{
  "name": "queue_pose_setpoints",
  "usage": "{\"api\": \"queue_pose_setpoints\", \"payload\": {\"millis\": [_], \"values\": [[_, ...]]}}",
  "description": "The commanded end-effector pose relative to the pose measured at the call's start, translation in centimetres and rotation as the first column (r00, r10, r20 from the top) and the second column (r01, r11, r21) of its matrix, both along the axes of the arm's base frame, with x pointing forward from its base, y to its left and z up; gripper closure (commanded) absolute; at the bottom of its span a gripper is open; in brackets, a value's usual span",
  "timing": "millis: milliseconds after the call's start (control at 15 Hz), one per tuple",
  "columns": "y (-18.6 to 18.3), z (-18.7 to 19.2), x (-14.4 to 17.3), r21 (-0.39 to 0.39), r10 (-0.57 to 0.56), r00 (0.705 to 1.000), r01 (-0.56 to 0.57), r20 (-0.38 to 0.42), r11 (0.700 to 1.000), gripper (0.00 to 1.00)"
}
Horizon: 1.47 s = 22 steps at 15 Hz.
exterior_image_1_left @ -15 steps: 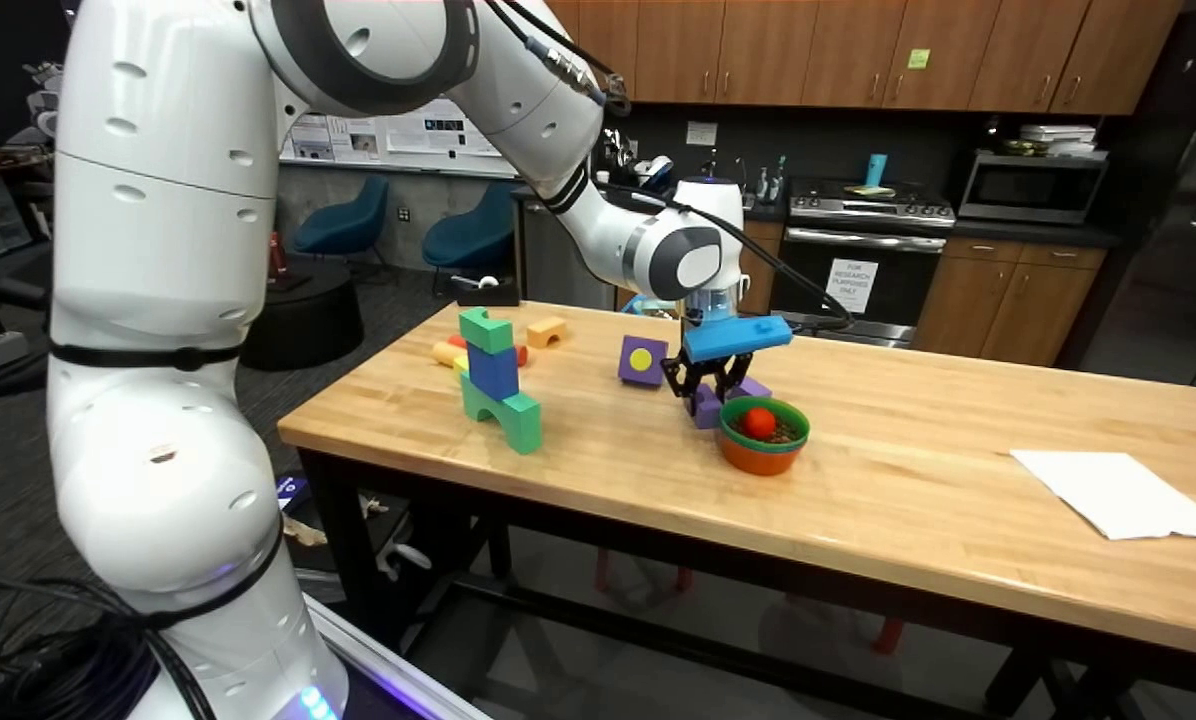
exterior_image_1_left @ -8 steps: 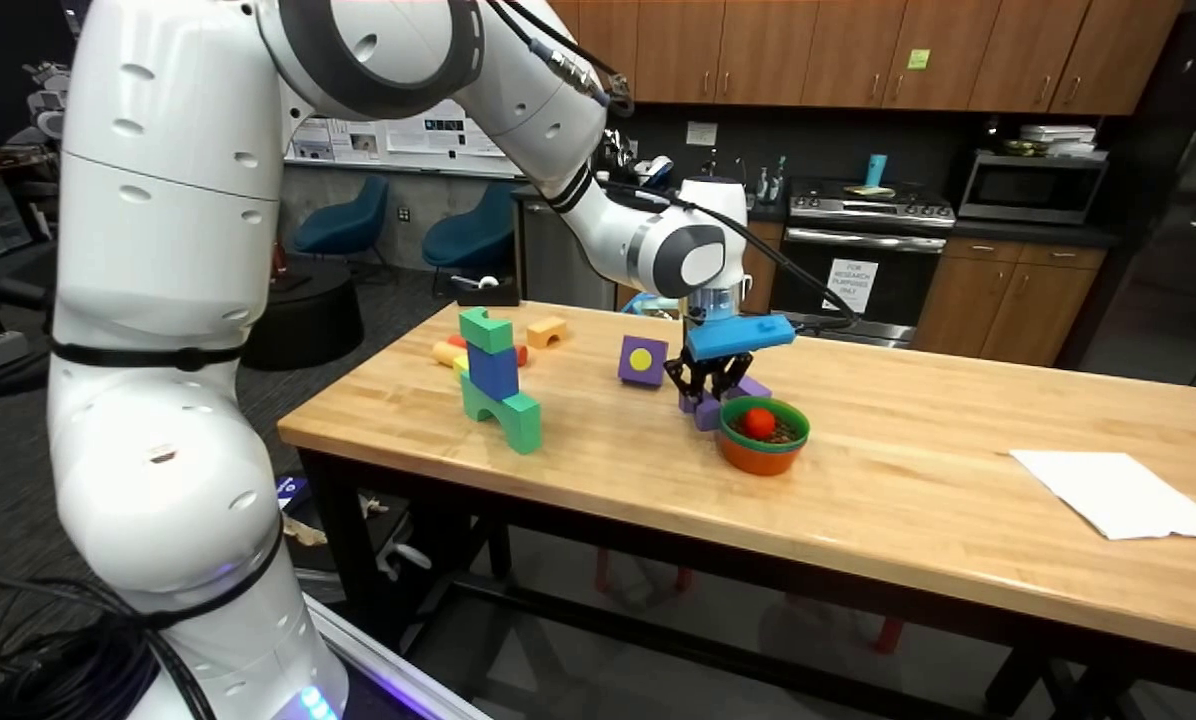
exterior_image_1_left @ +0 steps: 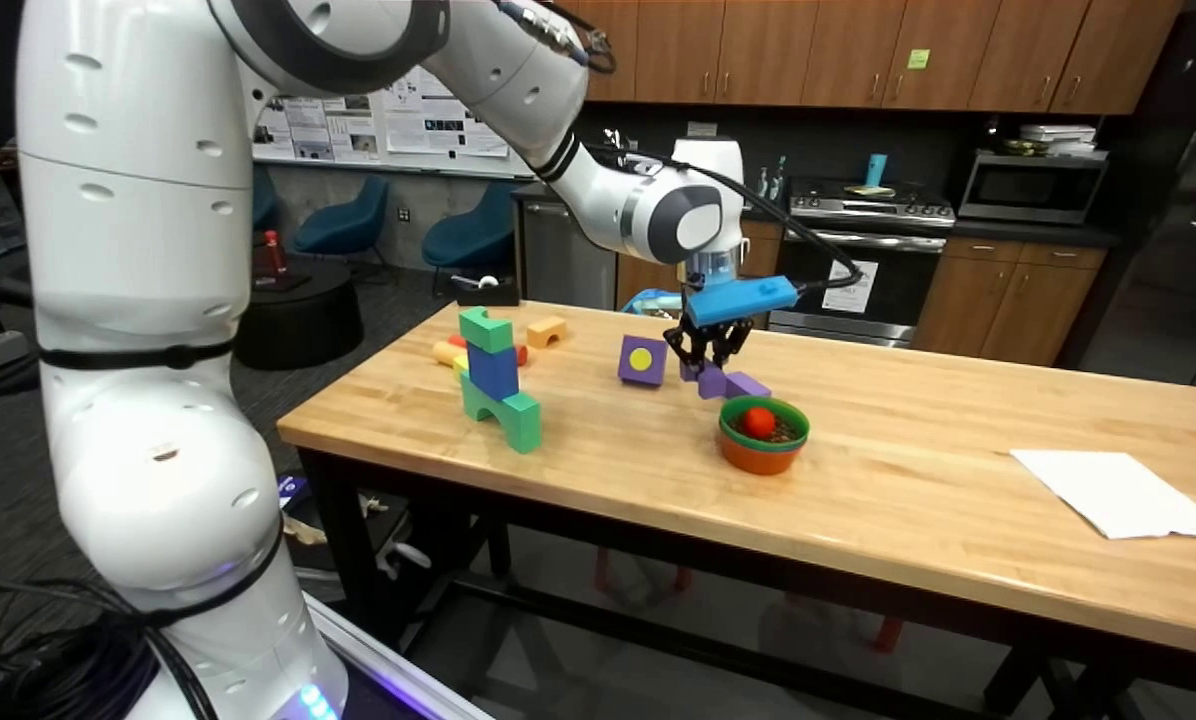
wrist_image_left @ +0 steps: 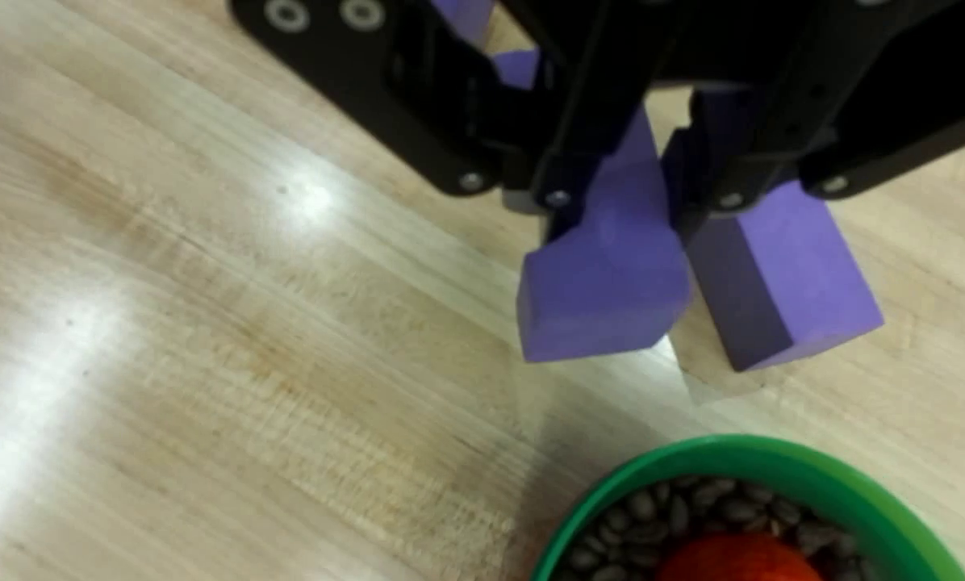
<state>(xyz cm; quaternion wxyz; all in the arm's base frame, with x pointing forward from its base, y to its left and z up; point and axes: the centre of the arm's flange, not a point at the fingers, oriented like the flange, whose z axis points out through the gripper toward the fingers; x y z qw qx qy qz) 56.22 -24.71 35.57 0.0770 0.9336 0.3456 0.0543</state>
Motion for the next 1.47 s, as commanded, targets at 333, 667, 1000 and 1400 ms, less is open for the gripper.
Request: {"api": "queue_pose_setpoints", "payload": {"millis": [333,667,1000,1400], "values": [[6.4,7.7,-4.2,-0.096,0.13,0.986,-0.121,0.101,0.988,0.94],[9.8,10.7,-6.6,-0.181,0.199,0.959,-0.164,0.199,0.97,0.94],[13.1,12.2,-10.0,-0.262,0.284,0.913,-0.209,0.294,0.942,0.94],[16.4,13.2,-15.0,-0.352,0.376,0.835,-0.238,0.403,0.905,0.94]]}}
